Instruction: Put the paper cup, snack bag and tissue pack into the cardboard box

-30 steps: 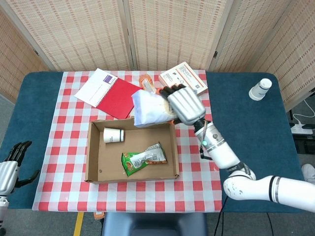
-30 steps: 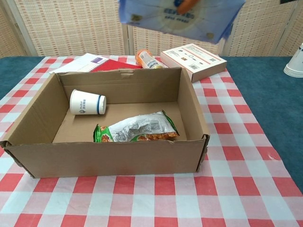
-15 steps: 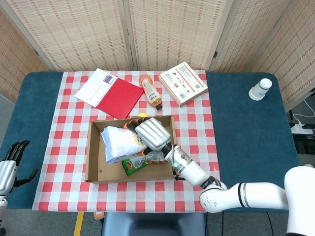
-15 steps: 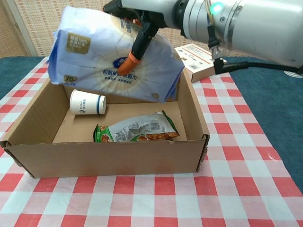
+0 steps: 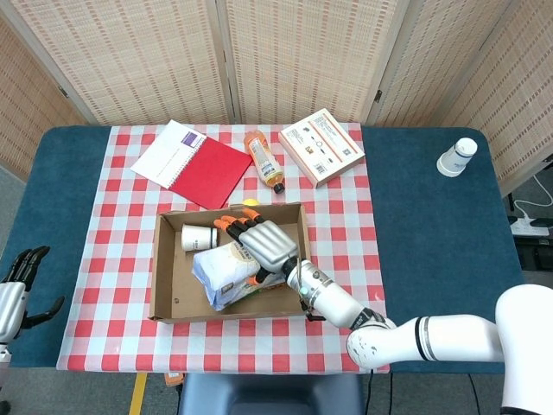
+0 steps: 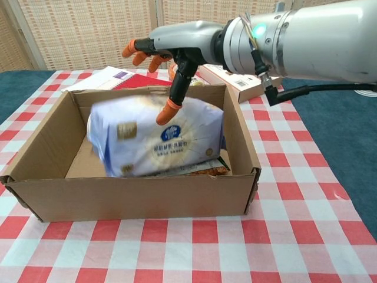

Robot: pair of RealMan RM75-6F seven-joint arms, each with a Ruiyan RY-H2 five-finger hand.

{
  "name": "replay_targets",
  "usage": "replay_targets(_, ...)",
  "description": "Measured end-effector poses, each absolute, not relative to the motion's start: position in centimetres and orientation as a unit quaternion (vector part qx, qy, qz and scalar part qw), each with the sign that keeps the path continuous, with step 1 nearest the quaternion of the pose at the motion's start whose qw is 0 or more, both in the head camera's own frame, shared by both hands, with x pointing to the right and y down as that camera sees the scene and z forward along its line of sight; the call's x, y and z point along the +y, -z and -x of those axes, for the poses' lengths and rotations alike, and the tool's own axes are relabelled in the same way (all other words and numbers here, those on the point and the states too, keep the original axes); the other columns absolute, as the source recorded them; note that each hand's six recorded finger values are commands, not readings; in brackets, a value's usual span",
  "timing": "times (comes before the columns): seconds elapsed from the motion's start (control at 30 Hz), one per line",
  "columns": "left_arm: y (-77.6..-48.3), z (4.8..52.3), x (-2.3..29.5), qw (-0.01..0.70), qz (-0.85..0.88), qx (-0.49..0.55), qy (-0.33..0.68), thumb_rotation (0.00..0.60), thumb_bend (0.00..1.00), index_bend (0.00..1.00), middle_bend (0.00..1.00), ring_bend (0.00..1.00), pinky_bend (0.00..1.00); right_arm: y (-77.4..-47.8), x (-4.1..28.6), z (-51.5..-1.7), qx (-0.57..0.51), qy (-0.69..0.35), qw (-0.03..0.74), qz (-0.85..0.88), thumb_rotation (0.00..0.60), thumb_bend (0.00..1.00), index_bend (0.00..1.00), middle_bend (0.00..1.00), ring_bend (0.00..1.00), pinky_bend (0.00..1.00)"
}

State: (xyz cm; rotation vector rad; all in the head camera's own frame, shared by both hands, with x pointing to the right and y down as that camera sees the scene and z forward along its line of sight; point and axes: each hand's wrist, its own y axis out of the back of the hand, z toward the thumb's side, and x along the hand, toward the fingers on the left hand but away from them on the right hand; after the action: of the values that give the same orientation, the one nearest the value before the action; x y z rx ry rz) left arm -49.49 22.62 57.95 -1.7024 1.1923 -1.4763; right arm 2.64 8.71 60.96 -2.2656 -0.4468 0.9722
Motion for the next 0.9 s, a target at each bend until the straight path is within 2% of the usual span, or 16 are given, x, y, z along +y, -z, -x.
replay_targets(0.23, -58.0, 49.6, 22.6, 0.292, 0.637, 0.447, 0.555, 0.6, 0.3, 0.07, 0.04, 0.0, 0.28, -59.1, 7.8, -2.8, -0.193, -0.342, 0.331, 0.858, 0.6, 0.0, 0.0, 0.0, 0.0, 0.0)
replay_targets(0.43, -58.0, 49.6, 22.7, 0.292, 0.638, 0.445, 0.557, 0.6, 0.3, 0.07, 0.04, 0.0, 0.28, -56.5, 6.0, -6.5, -0.239, -0.341, 0.372, 0.829, 0.6, 0.0, 0.0, 0.0, 0.0, 0.0)
replay_targets(0.53, -58.0, 49.6, 22.7, 0.292, 0.638, 0.444, 0.557, 0.6, 0.3, 0.08, 0.04, 0.0, 0.28, -55.1, 5.1, -10.4, -0.263, -0.361, 0.411, 0.795, 0.6, 0.0, 0.0, 0.0, 0.0, 0.0)
replay_targets(0.67, -58.0, 49.5, 22.7, 0.293, 0.637, 0.445, 0.557, 0.6, 0.3, 0.08, 0.04, 0.0, 0.28, -53.8, 4.6, -18.2, -0.295, -0.421, 0.469, 0.719, 0.6, 0.0, 0.0, 0.0, 0.0, 0.0)
replay_targets(0.9, -58.2, 49.1, 22.6, 0.294, 0.639, 0.446, 0.554, 0.6, 0.29, 0.07, 0.04, 0.0, 0.28, -54.5, 7.0, -31.4, -0.329, -0.528, 0.481, 0.617, 0.6, 0.0, 0.0, 0.0, 0.0, 0.0)
